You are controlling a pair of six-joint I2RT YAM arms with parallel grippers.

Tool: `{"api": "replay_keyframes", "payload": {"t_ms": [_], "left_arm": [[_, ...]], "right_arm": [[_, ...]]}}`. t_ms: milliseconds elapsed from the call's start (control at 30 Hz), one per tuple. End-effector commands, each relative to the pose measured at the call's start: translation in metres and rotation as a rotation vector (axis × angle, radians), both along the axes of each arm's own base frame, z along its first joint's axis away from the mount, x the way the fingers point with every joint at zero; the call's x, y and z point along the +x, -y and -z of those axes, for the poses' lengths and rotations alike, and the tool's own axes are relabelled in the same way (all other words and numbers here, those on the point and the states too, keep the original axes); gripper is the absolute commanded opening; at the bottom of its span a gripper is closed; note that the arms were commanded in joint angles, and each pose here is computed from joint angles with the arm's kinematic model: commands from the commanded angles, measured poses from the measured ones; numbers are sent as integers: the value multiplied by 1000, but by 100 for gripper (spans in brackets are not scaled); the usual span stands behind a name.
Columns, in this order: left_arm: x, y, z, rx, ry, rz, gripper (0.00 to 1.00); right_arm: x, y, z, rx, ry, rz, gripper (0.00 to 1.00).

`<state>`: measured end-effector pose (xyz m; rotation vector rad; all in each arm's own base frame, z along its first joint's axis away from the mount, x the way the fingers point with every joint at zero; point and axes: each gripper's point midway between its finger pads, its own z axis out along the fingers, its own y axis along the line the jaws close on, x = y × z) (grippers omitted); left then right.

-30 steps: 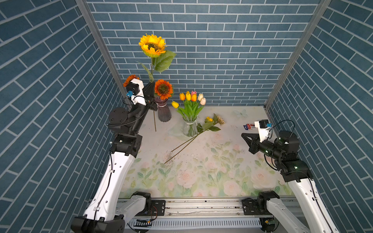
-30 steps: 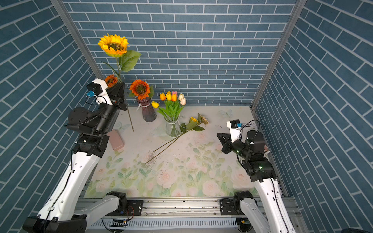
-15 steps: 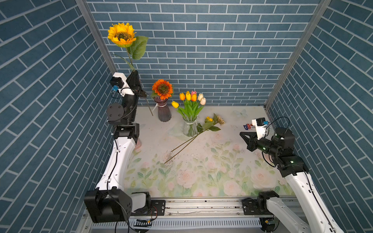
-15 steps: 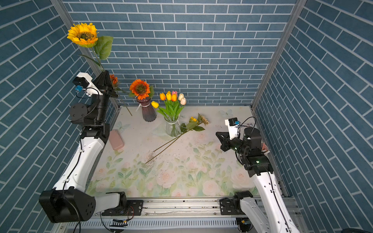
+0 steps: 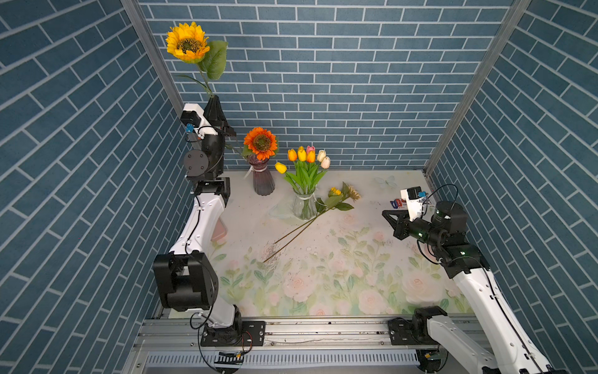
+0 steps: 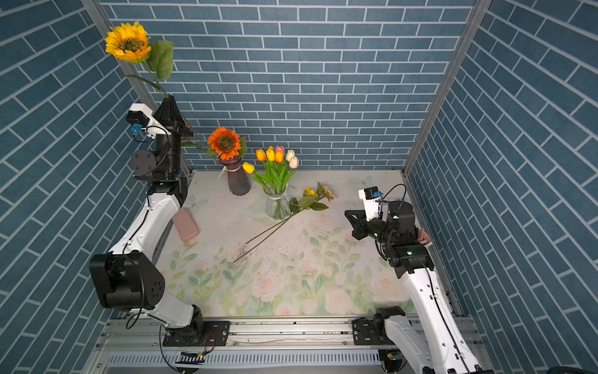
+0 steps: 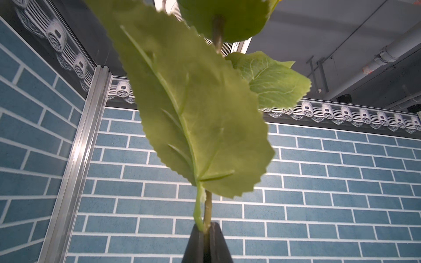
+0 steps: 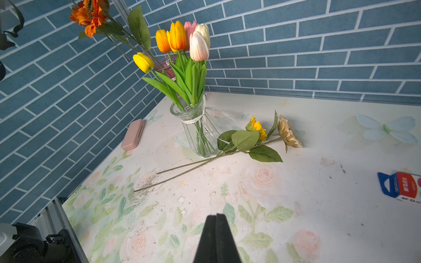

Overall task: Arrange the flowers in different vases according to their variety
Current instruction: Insert the flower into the vase.

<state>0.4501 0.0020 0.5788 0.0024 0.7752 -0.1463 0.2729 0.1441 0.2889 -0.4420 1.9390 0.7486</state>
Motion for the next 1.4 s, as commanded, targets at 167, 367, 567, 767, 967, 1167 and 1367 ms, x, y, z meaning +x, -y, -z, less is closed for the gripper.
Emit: {"api": "replay_keyframes", "payload": {"t_ms": [167,367,567,767,967,1167,1367], "left_arm": [[23,-14,0,-37,83,-66,0],[60,-9,13,-33,55,-66,0],[96,5,34,6,-12,-86,0],[121,3,59,14,-73,-128,0],[144,3,75,19,-110,-130,0],[165,11,84,28,-130,-86,0],[183,27,99,57,-159,-37,0]], "right_arm": [[16,-3,-1,24,-15,10,0],[26,-4,3,23,-34,13,0],[32,-5,9,21,-55,16,0],[38,-7,13,18,-71,12,0],[43,-8,13,19,-80,10,0],[46,-9,16,22,-93,14,0],[49,-10,17,26,-101,18,0]]}}
